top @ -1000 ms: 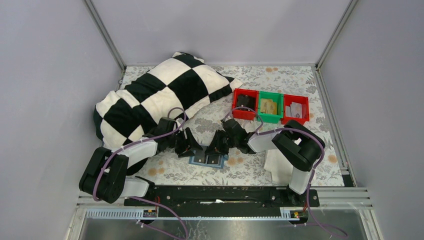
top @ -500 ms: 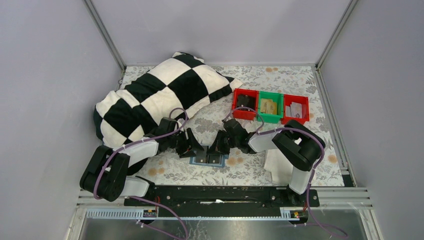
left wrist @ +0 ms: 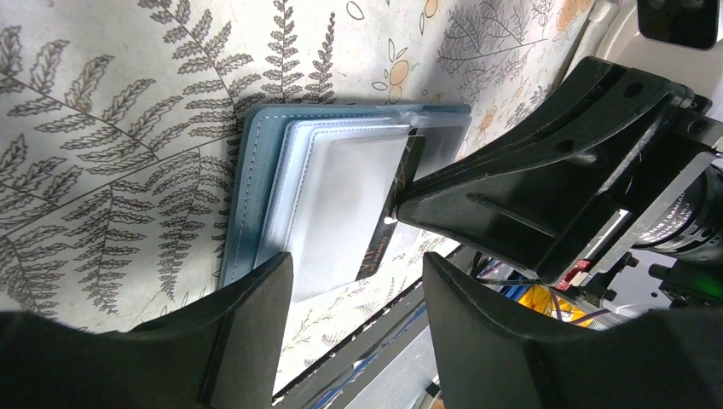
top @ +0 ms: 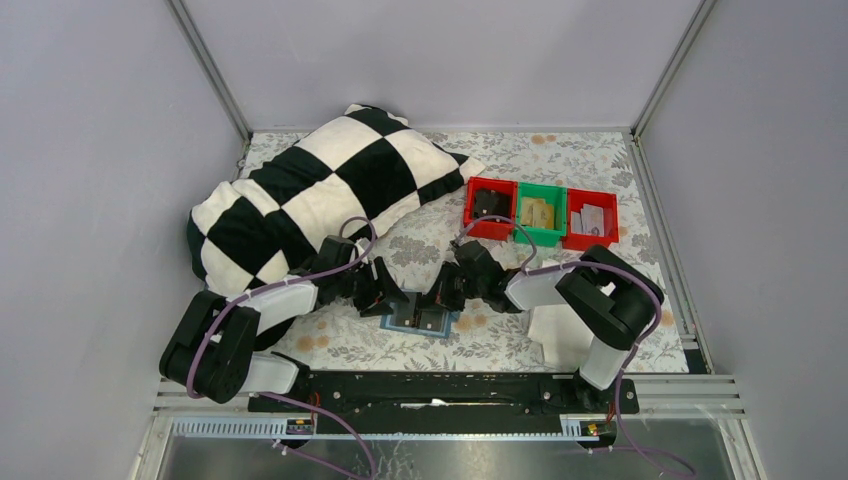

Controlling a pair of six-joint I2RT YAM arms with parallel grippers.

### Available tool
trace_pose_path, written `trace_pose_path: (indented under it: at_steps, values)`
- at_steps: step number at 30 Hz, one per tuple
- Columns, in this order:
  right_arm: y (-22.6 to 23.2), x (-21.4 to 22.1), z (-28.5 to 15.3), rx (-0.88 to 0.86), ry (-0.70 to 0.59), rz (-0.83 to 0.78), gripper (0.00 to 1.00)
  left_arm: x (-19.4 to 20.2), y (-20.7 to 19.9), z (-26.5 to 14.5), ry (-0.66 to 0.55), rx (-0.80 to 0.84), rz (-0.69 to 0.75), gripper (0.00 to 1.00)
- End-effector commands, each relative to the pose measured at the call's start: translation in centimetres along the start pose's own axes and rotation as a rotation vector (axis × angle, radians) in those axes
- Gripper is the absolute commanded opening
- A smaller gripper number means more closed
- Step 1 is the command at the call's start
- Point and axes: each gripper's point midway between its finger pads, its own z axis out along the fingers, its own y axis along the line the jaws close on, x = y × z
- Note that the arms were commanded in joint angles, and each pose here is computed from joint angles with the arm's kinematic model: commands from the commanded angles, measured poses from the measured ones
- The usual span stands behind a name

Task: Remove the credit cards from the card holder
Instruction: Remove the credit card from the card holder.

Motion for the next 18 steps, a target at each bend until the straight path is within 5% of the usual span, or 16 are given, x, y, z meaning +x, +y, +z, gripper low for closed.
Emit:
trace_pose_path:
  at_steps: [1, 18]
  values:
    - [0.3, -0.9, -0.9, 0.001, -0.045, -0.004, 0.00, -0.1, 0.5, 0.1, -0.026, -0.011, 0.004, 0.62]
    - [-0.8, -1.6, -4.7, 0.020, -0.073, -0.086, 0.00, -0.4, 0.1, -0.3, -0.046, -0.009, 0.009, 0.62]
